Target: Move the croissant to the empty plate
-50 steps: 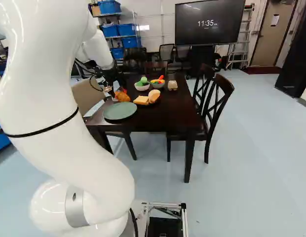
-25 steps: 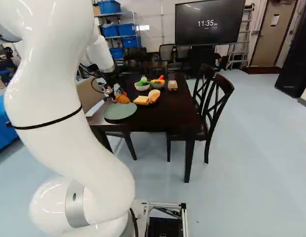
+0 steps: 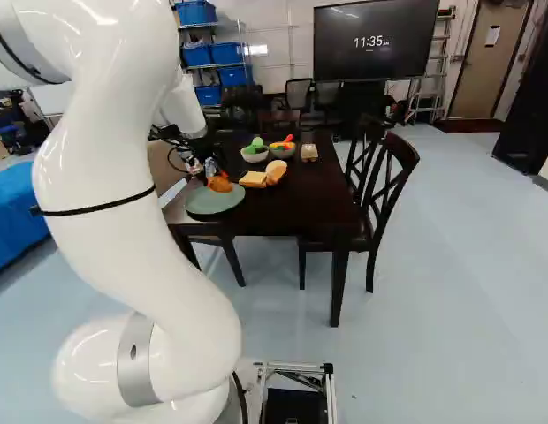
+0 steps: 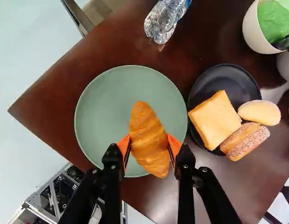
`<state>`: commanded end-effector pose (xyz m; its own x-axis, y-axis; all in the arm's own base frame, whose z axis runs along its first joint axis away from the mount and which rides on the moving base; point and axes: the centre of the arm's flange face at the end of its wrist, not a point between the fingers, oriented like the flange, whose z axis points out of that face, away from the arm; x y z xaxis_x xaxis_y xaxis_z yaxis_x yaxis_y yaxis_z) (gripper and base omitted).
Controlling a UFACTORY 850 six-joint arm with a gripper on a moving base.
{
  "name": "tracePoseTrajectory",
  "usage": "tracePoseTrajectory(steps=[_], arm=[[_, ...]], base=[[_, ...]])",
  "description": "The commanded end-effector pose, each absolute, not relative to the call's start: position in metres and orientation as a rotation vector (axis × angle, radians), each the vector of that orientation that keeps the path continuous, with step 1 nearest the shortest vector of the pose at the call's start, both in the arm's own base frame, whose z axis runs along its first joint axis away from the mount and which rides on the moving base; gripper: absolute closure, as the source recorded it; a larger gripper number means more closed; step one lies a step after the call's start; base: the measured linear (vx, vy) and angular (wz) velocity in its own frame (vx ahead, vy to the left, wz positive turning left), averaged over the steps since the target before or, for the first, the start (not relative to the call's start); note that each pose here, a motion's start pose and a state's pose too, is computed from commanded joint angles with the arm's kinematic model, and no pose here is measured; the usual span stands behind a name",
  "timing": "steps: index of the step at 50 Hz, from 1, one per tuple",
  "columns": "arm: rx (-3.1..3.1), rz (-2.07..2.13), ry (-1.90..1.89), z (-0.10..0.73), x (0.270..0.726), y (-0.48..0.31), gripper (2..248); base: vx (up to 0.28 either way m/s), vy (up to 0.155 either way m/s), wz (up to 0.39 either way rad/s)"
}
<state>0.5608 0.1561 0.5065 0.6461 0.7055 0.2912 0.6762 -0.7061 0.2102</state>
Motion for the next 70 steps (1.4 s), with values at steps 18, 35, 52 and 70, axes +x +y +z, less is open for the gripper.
tracePoseTrajectory(steps=[18, 35, 52, 70], arm=[[2.786, 0.489, 1.179, 0.481, 0.573, 0.162, 128], [2.794, 0.453, 1.183, 0.466, 0.578, 0.163, 128], [2.794, 0.453, 1.183, 0.466, 0.578, 0.163, 73], [2.793, 0.454, 1.183, 0.466, 0.578, 0.163, 3]], base=[[0.000, 0.000, 0.000], [0.000, 0.000, 0.000], [0.000, 0.000, 0.000], [0.000, 0.000, 0.000]])
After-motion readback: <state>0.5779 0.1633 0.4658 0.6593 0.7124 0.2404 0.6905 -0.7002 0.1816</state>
